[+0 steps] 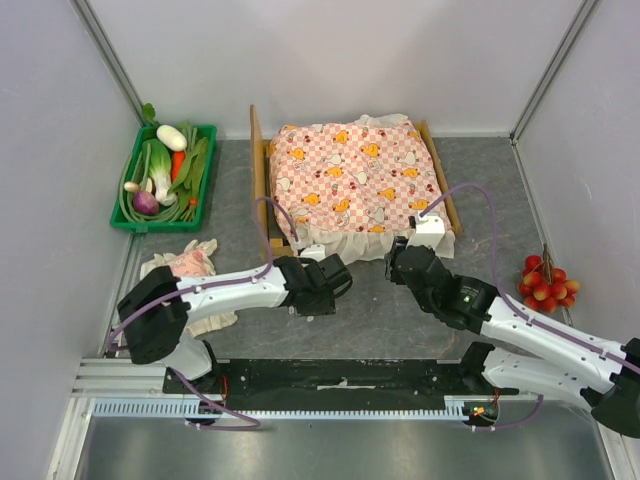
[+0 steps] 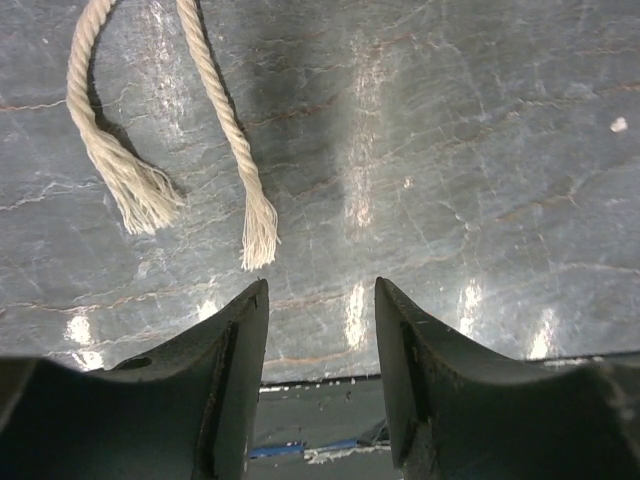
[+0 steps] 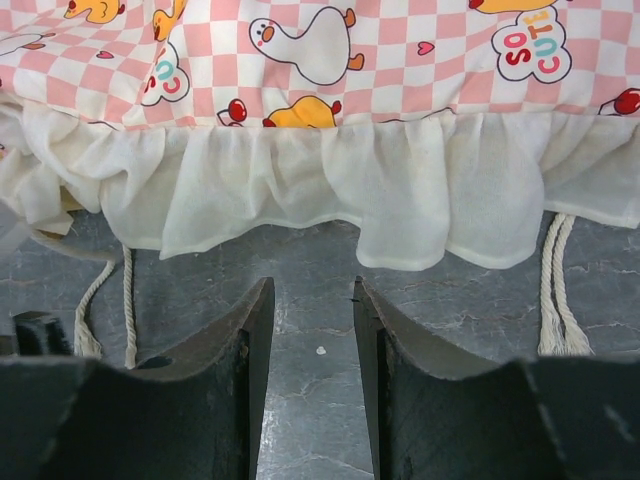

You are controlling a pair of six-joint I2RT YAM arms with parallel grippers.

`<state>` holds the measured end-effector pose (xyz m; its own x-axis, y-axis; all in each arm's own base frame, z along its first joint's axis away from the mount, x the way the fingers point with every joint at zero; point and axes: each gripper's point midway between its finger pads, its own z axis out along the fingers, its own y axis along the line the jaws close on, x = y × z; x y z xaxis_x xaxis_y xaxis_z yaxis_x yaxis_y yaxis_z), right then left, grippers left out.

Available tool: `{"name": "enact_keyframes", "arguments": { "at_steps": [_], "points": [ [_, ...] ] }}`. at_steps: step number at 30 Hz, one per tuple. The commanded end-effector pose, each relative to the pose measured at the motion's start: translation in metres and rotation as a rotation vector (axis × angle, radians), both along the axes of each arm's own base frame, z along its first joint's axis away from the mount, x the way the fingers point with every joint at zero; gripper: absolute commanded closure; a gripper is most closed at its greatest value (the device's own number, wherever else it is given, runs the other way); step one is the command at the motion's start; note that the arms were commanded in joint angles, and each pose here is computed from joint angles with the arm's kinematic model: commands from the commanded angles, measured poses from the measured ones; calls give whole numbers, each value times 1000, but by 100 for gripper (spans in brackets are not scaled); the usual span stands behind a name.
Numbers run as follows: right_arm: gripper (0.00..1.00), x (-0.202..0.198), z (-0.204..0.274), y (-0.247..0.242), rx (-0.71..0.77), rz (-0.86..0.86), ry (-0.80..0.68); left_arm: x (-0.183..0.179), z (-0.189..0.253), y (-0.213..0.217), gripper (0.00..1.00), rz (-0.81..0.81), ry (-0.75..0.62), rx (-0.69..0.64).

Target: Set up the pet bed

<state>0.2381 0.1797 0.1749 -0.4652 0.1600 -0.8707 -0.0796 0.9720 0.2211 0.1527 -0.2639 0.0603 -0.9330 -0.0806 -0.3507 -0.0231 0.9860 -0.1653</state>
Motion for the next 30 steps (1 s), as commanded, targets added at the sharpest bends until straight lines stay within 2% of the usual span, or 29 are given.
{"name": "enact_keyframes", "arguments": {
  "at_steps": [1,9,23,30],
  "points": [
    [55,-1,8,-3,14,21,-24,17,-2,-5,48,103,-56,35],
    [55,-5,8,-6,53,22,-26,32,5,6,48,100,-120,75],
    [56,-3,-1,5,57,44,8,42,-14,9,54,67,-82,72],
    [56,-1,-3,7,59,48,17,36,-34,9,57,61,-33,92]
  ]
}}
